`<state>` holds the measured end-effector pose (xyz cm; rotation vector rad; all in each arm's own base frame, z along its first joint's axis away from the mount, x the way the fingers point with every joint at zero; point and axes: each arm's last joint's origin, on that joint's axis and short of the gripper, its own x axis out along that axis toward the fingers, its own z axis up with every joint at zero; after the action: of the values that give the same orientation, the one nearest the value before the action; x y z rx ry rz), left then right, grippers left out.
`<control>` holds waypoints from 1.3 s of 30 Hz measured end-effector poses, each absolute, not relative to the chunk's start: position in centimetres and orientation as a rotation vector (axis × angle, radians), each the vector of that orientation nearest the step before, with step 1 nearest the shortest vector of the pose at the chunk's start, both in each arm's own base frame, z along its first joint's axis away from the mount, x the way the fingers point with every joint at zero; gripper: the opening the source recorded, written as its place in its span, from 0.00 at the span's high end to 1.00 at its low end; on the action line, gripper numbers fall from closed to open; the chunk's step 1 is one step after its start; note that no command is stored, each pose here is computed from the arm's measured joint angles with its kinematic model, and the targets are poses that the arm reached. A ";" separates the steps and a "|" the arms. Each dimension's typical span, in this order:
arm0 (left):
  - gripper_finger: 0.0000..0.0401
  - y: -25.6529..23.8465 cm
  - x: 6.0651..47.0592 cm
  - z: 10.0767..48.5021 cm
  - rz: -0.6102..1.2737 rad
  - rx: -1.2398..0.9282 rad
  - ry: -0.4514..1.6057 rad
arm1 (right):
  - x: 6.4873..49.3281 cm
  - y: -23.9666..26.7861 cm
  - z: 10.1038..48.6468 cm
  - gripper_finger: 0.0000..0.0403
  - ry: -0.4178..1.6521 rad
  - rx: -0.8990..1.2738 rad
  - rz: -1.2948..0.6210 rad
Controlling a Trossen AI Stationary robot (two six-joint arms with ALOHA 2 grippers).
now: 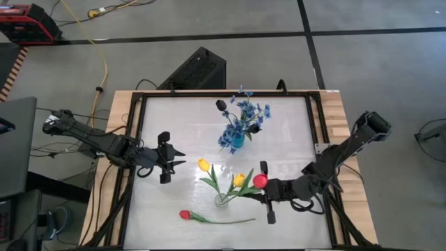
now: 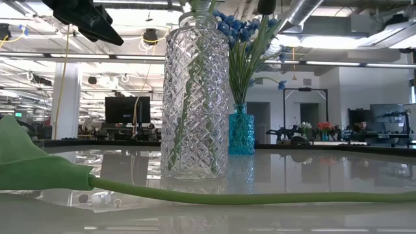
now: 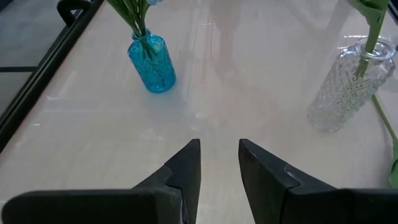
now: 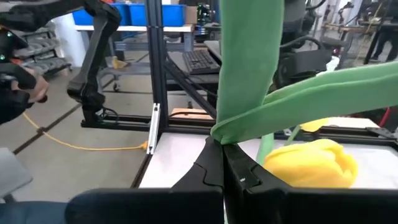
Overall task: Sort flowers into vase by color
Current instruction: Put the top right red flower into the transparent vase
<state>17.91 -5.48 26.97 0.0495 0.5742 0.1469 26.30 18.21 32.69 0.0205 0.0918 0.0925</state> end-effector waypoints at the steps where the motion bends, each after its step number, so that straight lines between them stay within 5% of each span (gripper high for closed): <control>1: 0.76 -5.5 17.9 27.0 0.147 0.050 0.575 | 26.2 18.3 32.7 0.96 0.092 0.014 0.089; 39: 0.76 -5.5 17.9 27.0 0.148 0.039 0.575 | 26.9 18.0 31.8 0.96 0.138 0.051 0.060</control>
<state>17.91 -5.48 26.96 0.0390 0.5747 0.1478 26.94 18.03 31.76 0.0507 0.1380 0.0600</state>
